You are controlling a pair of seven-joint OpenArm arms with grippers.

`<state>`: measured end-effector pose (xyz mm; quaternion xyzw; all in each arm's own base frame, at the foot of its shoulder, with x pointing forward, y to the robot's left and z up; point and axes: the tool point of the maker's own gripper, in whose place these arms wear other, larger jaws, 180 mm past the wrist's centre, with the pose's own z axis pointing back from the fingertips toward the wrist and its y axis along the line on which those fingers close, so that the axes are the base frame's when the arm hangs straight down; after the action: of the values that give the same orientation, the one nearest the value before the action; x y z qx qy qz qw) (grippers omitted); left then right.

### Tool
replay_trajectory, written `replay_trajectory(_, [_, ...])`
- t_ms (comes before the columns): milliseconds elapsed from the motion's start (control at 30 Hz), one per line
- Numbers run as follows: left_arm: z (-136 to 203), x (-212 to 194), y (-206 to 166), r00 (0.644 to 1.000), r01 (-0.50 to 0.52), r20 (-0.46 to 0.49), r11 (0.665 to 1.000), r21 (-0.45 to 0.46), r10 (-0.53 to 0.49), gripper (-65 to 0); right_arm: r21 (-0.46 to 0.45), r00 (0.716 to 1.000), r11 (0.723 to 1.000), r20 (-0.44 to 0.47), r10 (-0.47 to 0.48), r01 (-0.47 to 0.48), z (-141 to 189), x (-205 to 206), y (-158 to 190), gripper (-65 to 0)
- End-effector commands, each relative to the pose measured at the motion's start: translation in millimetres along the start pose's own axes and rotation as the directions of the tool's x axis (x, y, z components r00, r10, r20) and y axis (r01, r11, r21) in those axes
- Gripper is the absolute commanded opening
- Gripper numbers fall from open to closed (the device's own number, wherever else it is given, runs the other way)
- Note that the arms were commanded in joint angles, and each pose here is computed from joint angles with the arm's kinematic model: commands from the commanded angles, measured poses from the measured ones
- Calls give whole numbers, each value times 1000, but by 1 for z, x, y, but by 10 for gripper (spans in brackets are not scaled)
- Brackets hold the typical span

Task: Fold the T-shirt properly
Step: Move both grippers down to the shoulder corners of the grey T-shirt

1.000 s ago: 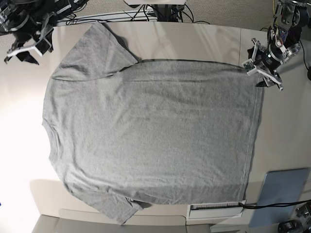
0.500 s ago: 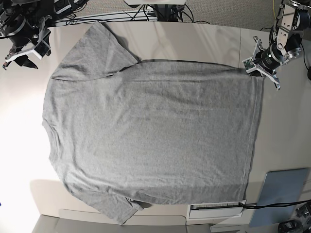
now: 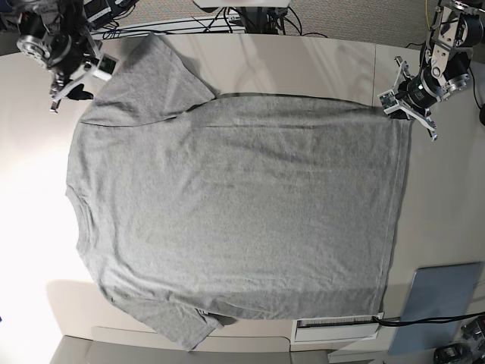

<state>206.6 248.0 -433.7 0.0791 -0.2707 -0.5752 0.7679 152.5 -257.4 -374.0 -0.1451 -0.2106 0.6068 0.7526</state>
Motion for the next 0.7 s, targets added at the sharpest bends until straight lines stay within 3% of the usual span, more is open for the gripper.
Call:
replay_trajectory(0, [2, -11, -8, 999, 19, -46, 999, -42, -21, -650, -9, 1000, 1000, 9, 11, -11, -4, 2, -5, -335])
replay_trajectory(267, [2, -14, -8, 998, 19, -64, 999, -42, -21, -650, 61, 999, 997, 34, 42, -44, -44, 16, 7, -335])
replay_trajectory(500, [2, -14, -8, 998, 18, -64, 999, -42, -21, -650, 57, 995, 994, 61, 85, -89, -55, 37, -1, -336])
replay_trajectory(567, [2, -14, -8, 998, 18, -63, 999, -43, -21, -650, 51, 995, 995, 53, 87, -89, -55, 37, -3, -380])
replay_trajectory(667, [2, -14, -8, 998, 18, -59, 999, -43, -20, -650, 51, 995, 995, 40, 87, -89, -56, 34, -4, -511])
